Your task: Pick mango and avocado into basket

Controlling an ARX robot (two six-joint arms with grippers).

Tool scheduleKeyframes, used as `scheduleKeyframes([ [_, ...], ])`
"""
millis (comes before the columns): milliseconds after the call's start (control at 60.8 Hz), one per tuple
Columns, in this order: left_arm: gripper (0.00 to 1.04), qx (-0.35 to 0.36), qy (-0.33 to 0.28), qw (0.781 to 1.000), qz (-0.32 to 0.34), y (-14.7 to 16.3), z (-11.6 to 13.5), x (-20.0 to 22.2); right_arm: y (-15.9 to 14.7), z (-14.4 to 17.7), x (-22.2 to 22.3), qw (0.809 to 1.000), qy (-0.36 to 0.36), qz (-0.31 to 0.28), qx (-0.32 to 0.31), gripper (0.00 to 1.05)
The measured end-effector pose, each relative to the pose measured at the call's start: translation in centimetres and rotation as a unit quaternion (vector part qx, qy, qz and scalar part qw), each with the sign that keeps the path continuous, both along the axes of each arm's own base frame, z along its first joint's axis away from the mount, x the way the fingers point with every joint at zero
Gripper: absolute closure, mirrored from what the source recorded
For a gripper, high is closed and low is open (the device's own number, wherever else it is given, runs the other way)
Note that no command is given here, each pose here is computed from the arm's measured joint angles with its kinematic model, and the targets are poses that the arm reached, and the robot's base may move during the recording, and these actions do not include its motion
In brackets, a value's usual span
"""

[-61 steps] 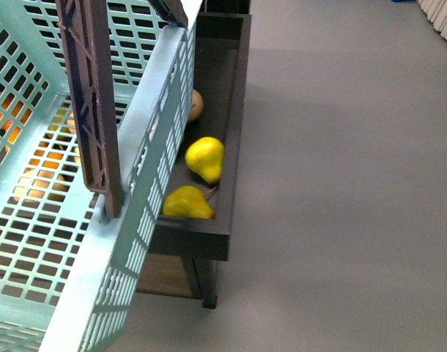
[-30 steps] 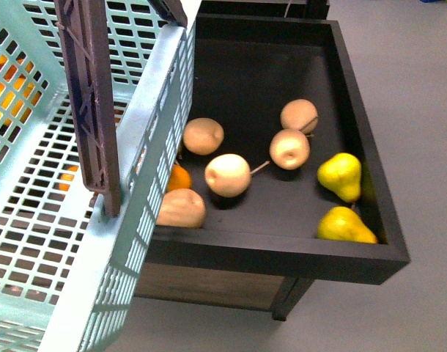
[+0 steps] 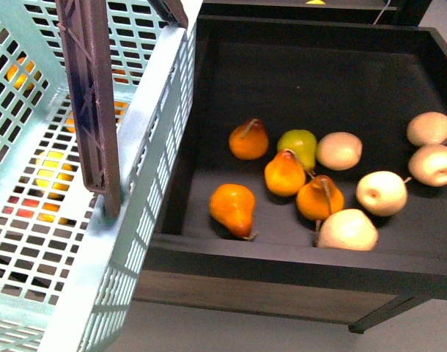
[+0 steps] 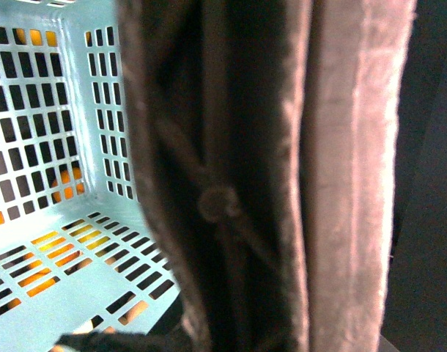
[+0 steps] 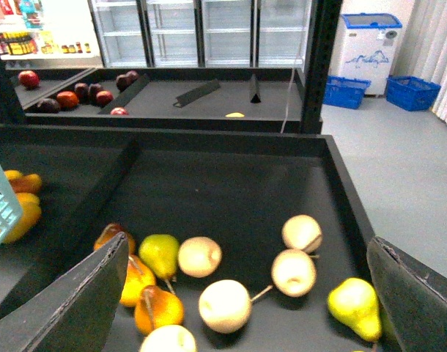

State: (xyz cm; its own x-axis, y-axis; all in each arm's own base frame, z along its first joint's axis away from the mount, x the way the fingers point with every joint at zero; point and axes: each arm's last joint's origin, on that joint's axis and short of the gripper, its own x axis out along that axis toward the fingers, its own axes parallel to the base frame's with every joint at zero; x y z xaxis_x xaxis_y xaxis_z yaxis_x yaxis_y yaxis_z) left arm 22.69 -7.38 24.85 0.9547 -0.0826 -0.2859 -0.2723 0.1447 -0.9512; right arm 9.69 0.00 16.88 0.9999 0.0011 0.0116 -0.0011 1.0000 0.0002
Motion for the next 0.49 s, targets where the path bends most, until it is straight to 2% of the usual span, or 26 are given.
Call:
scheduleKeyframes([
  [494,0.91,0.001,0.0,1.0,0.001,0.01,0.01,0.0,-0.01,0.0,0.0,1.0,0.0,-0.001,0.0,0.09],
])
